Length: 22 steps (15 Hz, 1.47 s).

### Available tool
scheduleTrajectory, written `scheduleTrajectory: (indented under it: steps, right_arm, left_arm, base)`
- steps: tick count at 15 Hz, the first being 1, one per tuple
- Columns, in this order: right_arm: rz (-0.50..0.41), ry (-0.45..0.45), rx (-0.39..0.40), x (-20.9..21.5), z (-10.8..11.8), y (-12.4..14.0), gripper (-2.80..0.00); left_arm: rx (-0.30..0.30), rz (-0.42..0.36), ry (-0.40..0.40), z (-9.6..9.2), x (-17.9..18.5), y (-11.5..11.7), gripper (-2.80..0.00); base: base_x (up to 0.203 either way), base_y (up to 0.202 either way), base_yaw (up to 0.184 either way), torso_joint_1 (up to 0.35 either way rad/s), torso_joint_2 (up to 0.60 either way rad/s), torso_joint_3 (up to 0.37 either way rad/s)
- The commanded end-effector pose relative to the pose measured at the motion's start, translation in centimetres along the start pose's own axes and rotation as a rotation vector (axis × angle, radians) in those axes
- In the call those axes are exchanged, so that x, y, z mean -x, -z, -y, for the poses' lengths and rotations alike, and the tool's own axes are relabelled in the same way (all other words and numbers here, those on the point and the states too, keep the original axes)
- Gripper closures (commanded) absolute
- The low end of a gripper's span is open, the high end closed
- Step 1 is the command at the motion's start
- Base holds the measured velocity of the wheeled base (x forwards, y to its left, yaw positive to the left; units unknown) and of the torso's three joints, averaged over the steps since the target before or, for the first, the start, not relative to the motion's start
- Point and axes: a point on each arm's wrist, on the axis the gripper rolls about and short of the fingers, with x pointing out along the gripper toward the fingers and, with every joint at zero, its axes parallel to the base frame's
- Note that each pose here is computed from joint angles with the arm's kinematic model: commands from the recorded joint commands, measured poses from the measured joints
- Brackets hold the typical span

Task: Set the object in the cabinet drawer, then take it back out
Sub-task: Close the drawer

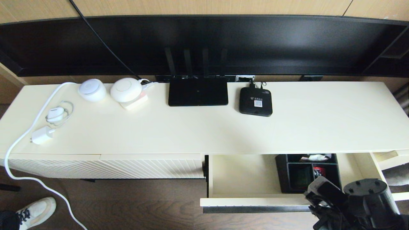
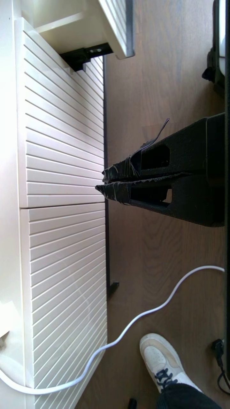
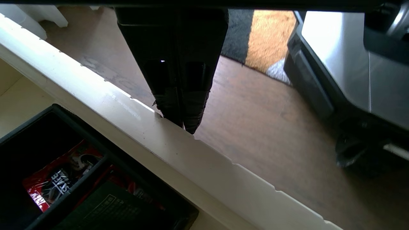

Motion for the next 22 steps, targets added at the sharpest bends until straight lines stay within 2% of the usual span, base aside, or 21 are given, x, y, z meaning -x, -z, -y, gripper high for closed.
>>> scheduleTrajectory:
  steps: [1, 7, 13, 18, 22]
  right_arm:
    - [0.009, 0.013, -0.009, -0.3, 0.2, -0.3, 0.0]
    - [0.053, 0.067, -0.092, -0.8, 1.6, -1.7, 0.0]
    - [0.122, 0.094, -0.124, -1.2, 1.9, -2.4, 0.0]
    - [0.136, 0.104, -0.137, -2.0, 1.9, -2.4, 0.0]
    - [0.158, 0.137, -0.174, -2.4, 2.8, -2.9, 0.0]
  left_arm:
    - [0.0, -0.002, 0.0, 0.0, 0.0, 0.0, 0.0]
    - [0.0, -0.002, 0.0, 0.0, 0.0, 0.0, 0.0]
    - [0.0, -0.002, 0.0, 0.0, 0.0, 0.0, 0.0]
    - [0.0, -0.002, 0.0, 0.0, 0.0, 0.0, 0.0]
    - [0.0, -0.001, 0.0, 0.0, 0.0, 0.0, 0.0]
  base:
    - [0.0, 0.0, 0.0, 0.0, 0.0, 0.0]
    - [0.0, 0.0, 0.0, 0.0, 0.0, 0.0]
    - [0.0, 0.0, 0.0, 0.0, 0.0, 0.0]
    - [0.0, 0.0, 0.0, 0.0, 0.0, 0.0]
    - [0.0, 0.0, 0.0, 0.0, 0.0, 0.0]
